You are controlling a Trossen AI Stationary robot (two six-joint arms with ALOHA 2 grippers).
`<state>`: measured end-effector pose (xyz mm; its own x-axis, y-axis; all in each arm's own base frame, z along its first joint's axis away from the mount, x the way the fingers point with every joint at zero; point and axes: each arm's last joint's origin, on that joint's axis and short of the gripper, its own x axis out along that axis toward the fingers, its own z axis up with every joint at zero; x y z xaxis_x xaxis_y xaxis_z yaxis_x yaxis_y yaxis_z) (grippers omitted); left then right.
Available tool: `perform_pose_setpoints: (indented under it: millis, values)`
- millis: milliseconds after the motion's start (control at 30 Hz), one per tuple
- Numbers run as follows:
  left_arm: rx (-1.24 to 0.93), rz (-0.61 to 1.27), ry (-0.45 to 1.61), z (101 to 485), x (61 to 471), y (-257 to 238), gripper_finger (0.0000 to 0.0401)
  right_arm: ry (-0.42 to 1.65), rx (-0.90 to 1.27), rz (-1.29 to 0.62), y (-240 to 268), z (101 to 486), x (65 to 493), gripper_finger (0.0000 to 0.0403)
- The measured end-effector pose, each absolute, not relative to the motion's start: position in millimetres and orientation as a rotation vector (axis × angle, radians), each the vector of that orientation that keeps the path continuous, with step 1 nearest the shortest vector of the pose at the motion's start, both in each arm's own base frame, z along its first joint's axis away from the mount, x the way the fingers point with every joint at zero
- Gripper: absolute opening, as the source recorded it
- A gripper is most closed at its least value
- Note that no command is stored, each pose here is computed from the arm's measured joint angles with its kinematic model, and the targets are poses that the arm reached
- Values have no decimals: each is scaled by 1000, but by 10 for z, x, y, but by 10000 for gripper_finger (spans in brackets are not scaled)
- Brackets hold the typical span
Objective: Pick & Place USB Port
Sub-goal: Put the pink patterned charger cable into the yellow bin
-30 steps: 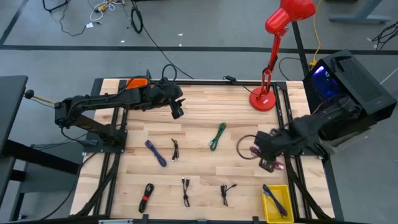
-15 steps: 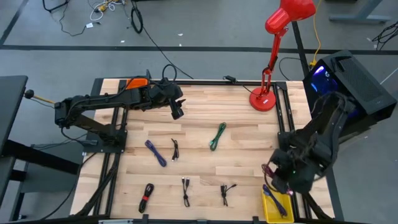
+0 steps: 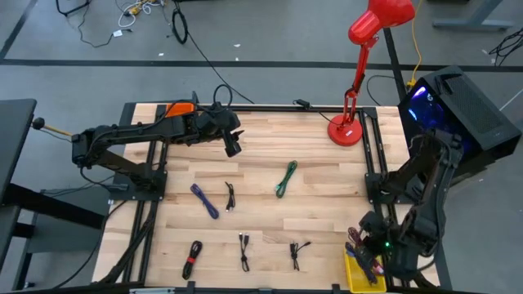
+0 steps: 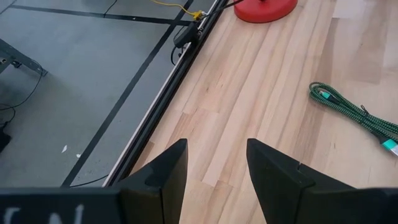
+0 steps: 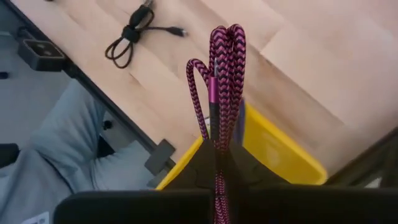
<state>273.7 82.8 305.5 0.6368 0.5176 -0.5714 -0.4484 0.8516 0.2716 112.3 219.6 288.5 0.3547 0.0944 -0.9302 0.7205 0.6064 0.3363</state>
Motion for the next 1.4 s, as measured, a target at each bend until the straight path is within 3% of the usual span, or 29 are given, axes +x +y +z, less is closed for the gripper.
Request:
perform_pose_setpoints:
  millis: [600, 1400]
  values:
    - [105, 554, 685, 3055, 2737, 828, 172, 1206, 806, -621, 2606, 2404, 1092, 4]
    - [94, 557, 682, 3055, 2737, 828, 172, 1244, 787, -619, 2723, 2290, 1025, 4]
